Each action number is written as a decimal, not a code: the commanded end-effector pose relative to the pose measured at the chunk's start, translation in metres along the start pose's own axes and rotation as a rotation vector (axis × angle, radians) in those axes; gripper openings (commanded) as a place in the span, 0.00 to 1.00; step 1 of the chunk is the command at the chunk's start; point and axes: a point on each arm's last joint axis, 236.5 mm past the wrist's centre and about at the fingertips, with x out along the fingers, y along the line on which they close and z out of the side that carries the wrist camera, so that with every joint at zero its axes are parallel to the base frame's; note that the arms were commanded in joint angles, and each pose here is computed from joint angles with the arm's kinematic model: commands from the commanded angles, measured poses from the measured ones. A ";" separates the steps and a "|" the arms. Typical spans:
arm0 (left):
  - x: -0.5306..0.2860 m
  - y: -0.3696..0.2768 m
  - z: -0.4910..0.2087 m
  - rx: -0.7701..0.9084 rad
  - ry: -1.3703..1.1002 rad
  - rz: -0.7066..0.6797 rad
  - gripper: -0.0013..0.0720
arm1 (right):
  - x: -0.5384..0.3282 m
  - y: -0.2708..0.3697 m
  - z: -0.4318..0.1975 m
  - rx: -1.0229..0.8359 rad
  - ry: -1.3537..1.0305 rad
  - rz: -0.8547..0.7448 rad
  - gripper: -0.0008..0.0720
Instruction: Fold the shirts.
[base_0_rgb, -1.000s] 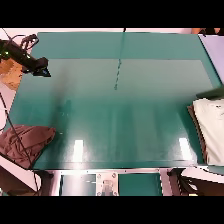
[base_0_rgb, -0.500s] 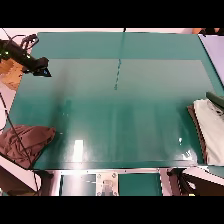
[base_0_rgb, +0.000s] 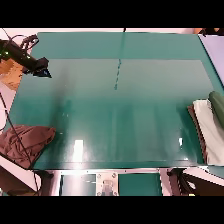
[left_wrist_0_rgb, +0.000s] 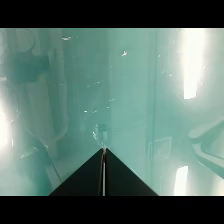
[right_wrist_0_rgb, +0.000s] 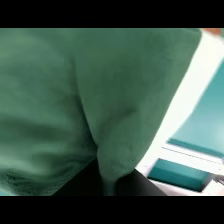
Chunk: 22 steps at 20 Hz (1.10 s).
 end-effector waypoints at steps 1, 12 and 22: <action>0.000 0.000 -0.001 0.004 0.004 -0.001 0.05 | 0.049 -0.034 -0.019 -0.014 0.095 -0.138 0.25; -0.032 -0.038 0.007 0.088 -0.107 -0.037 0.05 | -0.021 0.171 0.000 -0.383 -0.188 0.358 0.04; 0.031 -0.110 -0.167 0.056 0.055 -0.076 0.05 | 0.074 0.253 -0.240 -1.143 -0.010 0.369 0.03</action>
